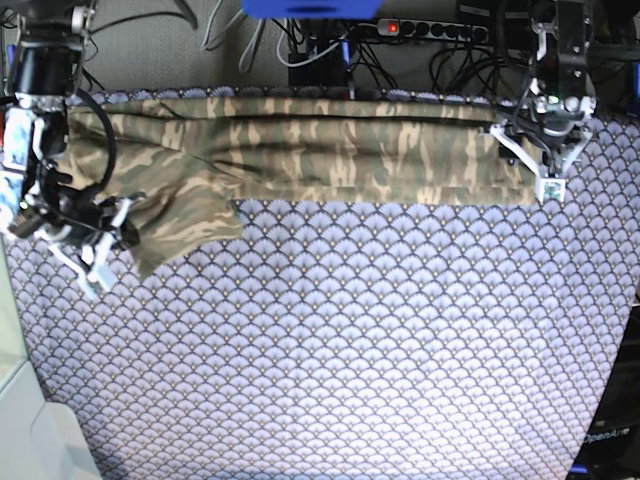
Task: Fold the T-shirt properly
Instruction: 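Grasp the loose sleeve end with the right gripper, then fold the sleeve end inward onto the folded strip with the right gripper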
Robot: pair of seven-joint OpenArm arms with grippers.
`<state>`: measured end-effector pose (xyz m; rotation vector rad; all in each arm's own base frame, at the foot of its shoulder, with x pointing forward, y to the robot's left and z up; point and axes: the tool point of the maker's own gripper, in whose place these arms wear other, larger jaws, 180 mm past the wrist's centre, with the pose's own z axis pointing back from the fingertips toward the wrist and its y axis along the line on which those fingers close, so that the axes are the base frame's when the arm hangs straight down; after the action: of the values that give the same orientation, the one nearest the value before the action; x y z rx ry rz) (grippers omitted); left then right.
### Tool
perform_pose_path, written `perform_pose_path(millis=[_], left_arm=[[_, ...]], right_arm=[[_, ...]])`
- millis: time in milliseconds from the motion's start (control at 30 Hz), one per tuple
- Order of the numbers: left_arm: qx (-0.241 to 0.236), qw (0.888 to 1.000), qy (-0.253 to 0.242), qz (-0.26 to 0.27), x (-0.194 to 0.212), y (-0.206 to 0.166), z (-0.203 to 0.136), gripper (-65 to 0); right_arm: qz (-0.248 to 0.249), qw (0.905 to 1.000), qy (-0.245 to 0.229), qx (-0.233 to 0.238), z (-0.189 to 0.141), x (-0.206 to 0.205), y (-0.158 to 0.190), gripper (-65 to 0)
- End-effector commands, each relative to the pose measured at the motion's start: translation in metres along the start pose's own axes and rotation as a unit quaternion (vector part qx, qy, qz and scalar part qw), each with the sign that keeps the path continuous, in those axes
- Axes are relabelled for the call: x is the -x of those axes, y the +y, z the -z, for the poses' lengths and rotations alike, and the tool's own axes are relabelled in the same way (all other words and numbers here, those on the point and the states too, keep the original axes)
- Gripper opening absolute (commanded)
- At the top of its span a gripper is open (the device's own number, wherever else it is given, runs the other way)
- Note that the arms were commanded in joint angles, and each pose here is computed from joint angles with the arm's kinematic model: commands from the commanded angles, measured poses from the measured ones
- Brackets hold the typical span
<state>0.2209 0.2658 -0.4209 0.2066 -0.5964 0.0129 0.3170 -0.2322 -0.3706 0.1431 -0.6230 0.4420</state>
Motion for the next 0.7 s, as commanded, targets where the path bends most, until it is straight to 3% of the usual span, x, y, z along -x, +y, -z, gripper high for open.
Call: perform_pose_path(millis=[0,233,500,667], left_arm=[[-0.008,1.0,0.001,0.007,-0.001,0.006,-0.002,-31.6],[-0.008,1.0,0.001,0.007,-0.001,0.006,-0.002,-31.6],[-0.008,1.0,-0.001,0.014,-0.004,0.008,-0.002,-31.6],[-0.011,1.0,-0.001,0.017,-0.005,0.01,-0.002,-31.6]], right_arm=[[-0.007,0.9998,-0.013,0.016,-0.012,-0.007,-0.008,-65.0],[0.004,0.9988,-0.02,0.044,-0.043,0.02,0.005,-65.0],[-0.019,0.9966,-0.024,0.076,-0.08,0.034,0.021,-65.0],[0.01,0.9959,-0.009,0.09,-0.09,0.058,0.018,-65.0]])
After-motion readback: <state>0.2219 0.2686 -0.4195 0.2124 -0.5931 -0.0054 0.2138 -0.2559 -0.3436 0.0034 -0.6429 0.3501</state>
